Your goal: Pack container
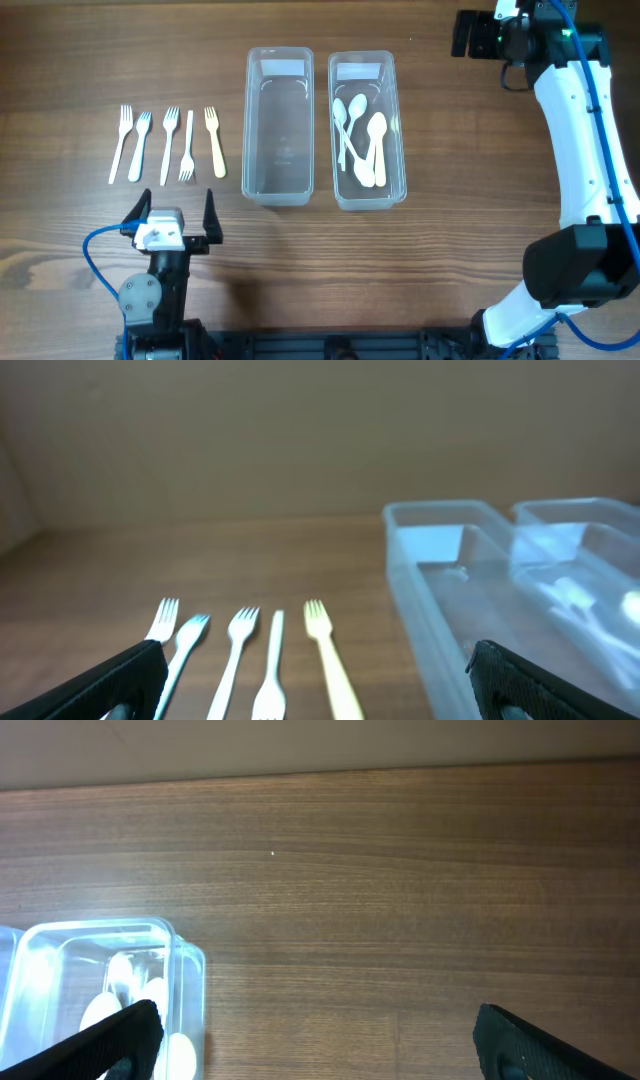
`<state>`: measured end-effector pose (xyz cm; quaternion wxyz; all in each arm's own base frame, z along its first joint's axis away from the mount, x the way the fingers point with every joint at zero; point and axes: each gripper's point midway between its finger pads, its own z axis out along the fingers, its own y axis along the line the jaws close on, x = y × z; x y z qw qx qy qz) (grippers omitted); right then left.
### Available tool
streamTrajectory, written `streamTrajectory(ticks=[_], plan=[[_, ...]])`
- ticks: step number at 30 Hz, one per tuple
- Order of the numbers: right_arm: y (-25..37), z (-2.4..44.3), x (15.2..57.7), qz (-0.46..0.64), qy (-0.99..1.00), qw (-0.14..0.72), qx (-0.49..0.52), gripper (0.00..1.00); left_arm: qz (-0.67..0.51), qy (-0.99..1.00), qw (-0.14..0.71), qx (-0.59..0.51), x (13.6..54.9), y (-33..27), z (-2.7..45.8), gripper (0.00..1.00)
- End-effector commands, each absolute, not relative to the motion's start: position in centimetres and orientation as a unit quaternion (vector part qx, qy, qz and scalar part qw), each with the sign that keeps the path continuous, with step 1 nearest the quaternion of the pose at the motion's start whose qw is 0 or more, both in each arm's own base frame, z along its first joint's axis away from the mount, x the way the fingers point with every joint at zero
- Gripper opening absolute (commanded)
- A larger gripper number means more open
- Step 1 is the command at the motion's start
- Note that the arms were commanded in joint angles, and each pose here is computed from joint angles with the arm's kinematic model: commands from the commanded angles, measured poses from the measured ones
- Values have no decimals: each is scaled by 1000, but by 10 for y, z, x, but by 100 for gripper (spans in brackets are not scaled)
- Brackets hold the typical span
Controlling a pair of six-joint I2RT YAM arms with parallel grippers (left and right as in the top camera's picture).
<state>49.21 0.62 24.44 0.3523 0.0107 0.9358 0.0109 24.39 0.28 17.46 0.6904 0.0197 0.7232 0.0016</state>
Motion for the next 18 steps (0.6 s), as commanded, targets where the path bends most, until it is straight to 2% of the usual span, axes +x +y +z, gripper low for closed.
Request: streamTrajectory(ticks=[1,4,9,13,18], plan=[[6,259,492,4,930,368,7,100,-81,716,693,-9,241,-11,185,100],[6,259,492,4,930,368,7,100,-110,724,677,-72,237,-4,207,100],[6,259,492,4,930,368,7,100,-69,768,625,-120,239,14,274,100],[6,259,492,4,930,368,7,100,-19,856,499,-135,266,29,310,100],[6,259,492,4,930,368,7,100,2,932,344,-114,322,34,312,100]])
